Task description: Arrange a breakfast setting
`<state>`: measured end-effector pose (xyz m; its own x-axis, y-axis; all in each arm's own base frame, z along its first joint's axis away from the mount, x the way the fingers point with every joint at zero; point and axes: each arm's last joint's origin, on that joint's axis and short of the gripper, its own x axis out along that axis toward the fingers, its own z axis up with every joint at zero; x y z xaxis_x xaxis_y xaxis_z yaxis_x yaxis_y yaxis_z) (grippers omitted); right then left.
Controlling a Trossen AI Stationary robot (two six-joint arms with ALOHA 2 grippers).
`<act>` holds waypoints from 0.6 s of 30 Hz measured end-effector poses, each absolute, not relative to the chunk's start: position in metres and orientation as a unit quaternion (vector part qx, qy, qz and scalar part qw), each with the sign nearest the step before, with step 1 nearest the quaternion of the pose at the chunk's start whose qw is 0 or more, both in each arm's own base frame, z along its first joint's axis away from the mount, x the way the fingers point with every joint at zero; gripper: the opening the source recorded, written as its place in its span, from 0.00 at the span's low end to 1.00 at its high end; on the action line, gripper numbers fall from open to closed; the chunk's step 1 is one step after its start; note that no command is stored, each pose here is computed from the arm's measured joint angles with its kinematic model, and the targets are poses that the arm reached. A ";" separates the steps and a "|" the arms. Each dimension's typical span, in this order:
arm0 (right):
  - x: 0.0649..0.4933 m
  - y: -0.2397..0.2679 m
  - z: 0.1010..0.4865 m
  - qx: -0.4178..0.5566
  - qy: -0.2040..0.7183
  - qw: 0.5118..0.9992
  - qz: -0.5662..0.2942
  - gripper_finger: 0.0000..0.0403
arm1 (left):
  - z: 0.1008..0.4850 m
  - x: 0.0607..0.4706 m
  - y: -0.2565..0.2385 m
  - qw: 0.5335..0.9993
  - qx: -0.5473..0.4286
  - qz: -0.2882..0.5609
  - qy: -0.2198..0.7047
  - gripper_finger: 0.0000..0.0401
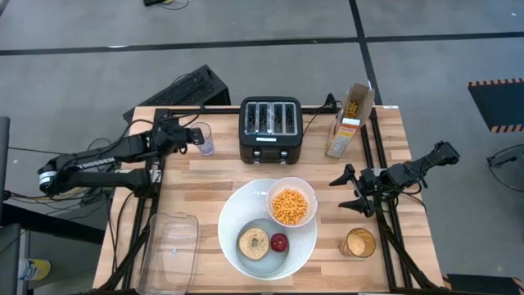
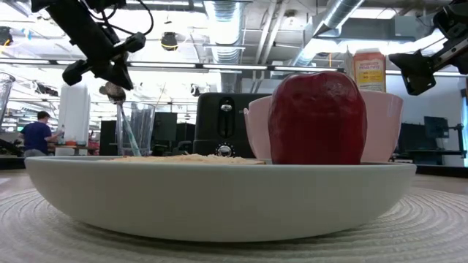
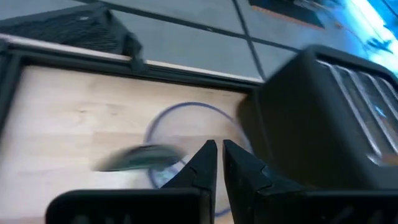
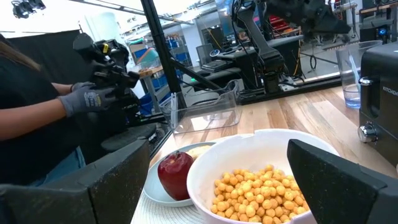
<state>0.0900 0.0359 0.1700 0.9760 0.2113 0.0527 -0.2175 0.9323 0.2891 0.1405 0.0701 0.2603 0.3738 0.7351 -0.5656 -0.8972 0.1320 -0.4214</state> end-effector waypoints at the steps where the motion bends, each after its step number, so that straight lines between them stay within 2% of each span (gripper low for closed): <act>1: 0.090 0.036 0.170 0.148 -0.010 0.983 0.109 0.99 | 0.262 0.141 0.070 0.752 -0.361 0.539 0.116 0.03; 11: 0.090 0.036 0.170 0.148 -0.010 0.983 0.109 0.99 | 0.297 0.134 0.065 0.824 -0.264 0.470 0.174 0.04; 18: 0.090 0.036 0.170 0.148 -0.010 0.983 0.109 0.99 | 0.322 0.120 0.060 0.831 -0.211 0.469 0.211 0.04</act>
